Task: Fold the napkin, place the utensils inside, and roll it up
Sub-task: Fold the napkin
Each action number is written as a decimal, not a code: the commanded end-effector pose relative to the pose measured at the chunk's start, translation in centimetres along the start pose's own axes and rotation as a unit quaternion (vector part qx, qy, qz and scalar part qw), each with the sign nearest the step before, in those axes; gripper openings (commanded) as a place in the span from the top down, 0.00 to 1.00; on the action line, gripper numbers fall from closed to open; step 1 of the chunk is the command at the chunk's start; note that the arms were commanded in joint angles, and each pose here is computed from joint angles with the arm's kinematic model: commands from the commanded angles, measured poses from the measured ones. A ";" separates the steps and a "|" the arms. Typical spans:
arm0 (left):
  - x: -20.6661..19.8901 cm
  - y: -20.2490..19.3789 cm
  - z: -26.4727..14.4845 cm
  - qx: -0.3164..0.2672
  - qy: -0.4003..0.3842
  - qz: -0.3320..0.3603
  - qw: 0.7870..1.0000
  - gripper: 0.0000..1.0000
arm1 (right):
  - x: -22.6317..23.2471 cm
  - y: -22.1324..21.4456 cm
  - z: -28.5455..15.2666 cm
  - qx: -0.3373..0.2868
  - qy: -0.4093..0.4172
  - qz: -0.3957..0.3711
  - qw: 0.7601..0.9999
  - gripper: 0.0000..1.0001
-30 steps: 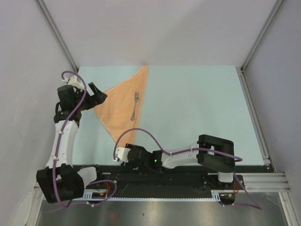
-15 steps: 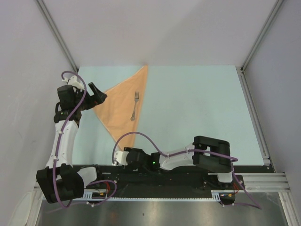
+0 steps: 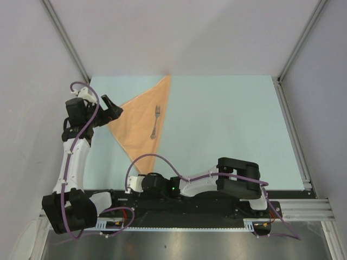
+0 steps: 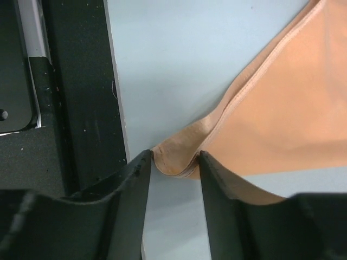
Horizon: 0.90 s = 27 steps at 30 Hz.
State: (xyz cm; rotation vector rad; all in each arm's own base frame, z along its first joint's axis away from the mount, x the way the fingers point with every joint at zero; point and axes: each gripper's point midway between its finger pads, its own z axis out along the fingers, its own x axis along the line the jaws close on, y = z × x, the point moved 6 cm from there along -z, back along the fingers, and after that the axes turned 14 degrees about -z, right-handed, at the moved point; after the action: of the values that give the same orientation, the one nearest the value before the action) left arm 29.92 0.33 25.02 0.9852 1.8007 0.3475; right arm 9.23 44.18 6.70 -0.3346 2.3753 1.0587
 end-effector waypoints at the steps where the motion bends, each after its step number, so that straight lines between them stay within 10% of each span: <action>1: -0.3 0.7 -0.2 -0.012 -0.014 -0.002 1.000 0.00 | 0.7 -0.1 0.8 0.008 0.010 -0.008 1.000 0.60; 15: -0.3 0.7 -0.2 -0.014 -0.015 -0.003 1.000 0.00 | 0.5 -0.2 0.7 0.014 0.006 -0.008 1.000 1.00; 27: -0.4 0.9 -0.4 -0.017 -0.018 -0.003 1.000 0.00 | 0.5 2.7 -2.5 -0.039 0.065 0.044 0.996 1.00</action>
State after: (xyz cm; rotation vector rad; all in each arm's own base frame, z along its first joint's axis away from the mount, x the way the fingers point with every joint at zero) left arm 29.98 0.58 25.11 0.9764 1.7993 0.3544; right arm 8.32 44.05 6.88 -0.3526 2.4558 1.0807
